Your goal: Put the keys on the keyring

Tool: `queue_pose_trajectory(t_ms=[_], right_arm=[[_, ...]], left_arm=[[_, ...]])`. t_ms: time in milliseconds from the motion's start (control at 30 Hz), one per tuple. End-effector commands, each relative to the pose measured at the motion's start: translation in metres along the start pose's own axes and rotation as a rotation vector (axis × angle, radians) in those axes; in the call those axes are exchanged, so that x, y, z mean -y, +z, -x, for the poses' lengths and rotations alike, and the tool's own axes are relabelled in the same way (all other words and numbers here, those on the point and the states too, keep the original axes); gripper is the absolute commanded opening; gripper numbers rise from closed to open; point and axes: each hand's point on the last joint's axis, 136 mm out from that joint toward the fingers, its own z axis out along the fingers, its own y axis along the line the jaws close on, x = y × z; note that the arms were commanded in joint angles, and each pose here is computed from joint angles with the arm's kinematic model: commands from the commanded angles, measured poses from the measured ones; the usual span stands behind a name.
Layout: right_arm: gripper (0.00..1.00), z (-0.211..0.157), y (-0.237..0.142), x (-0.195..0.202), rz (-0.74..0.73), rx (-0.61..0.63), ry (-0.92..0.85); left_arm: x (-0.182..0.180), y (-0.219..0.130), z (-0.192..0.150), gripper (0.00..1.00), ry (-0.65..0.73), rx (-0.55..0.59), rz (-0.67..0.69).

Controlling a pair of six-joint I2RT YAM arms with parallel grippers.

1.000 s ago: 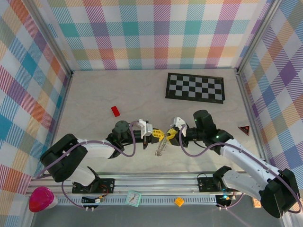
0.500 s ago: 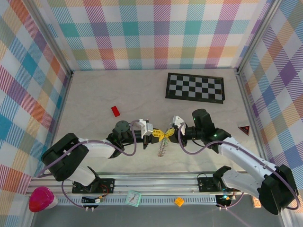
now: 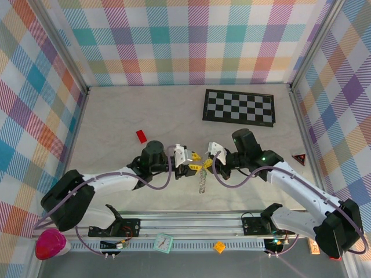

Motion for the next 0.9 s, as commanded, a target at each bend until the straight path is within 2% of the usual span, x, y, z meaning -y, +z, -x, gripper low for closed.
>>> queue_pose_trajectory(t_ms=[0, 400, 733, 867], right_arm=[[0.0, 0.002, -0.005, -0.005, 0.008, -0.067, -0.114], [0.0, 0.022, 0.004, -0.013, 0.036, -0.082, -0.209], [0.0, 0.022, 0.014, -0.013, 0.047, -0.099, -0.217], [0.0, 0.021, 0.014, -0.014, 0.048, -0.101, -0.218]], left_arm=[[0.005, -0.003, -0.026, 0.35, 0.061, -0.167, -0.015], [0.008, -0.003, -0.001, 0.19, 0.038, -0.101, -0.051], [0.015, -0.002, 0.014, 0.16, 0.004, -0.03, -0.094], [0.016, -0.002, 0.013, 0.01, -0.003, -0.027, -0.1]])
